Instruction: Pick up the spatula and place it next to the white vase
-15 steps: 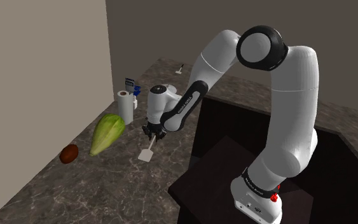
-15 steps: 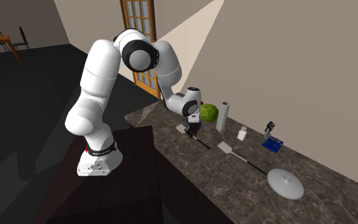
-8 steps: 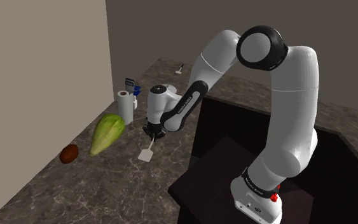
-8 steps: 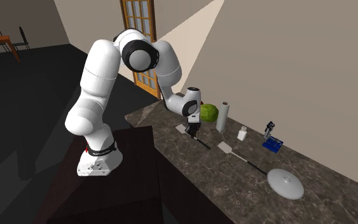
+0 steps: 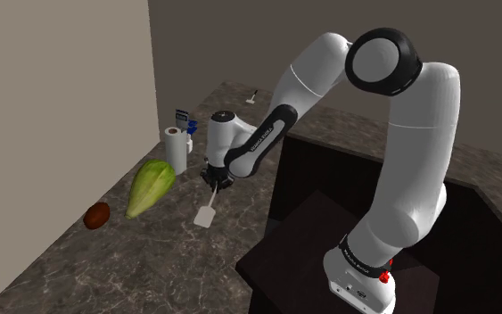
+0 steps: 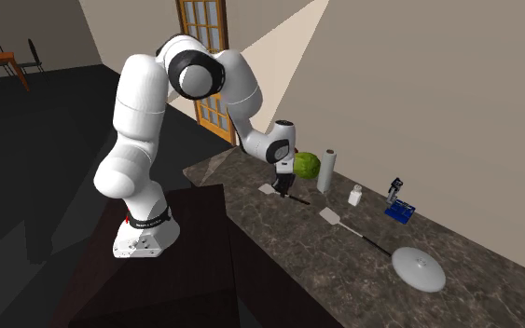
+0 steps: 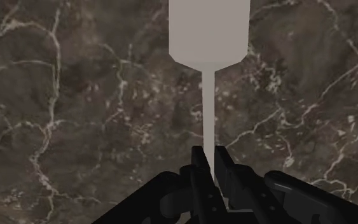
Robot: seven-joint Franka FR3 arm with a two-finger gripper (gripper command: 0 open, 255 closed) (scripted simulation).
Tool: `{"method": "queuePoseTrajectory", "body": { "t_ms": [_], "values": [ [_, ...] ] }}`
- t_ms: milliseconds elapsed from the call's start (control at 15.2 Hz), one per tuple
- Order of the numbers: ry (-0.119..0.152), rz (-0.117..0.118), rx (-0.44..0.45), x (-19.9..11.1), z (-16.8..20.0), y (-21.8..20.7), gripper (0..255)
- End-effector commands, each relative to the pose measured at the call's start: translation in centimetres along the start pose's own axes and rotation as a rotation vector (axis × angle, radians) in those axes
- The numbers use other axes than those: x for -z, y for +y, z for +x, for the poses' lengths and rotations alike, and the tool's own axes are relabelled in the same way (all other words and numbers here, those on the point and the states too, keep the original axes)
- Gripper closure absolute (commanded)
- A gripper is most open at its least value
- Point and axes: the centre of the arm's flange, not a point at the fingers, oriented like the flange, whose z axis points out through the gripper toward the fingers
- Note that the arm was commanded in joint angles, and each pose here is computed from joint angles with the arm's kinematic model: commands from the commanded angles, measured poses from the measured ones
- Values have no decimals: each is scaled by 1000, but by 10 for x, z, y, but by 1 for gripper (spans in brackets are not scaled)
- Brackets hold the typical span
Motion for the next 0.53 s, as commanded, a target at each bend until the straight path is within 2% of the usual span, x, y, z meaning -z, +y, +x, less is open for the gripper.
{"method": "queuePoseTrajectory", "body": {
  "t_ms": [0,462],
  "values": [
    [0,0,0,11,1,1,255],
    [0,0,0,48,3,1,255]
  ]
}}
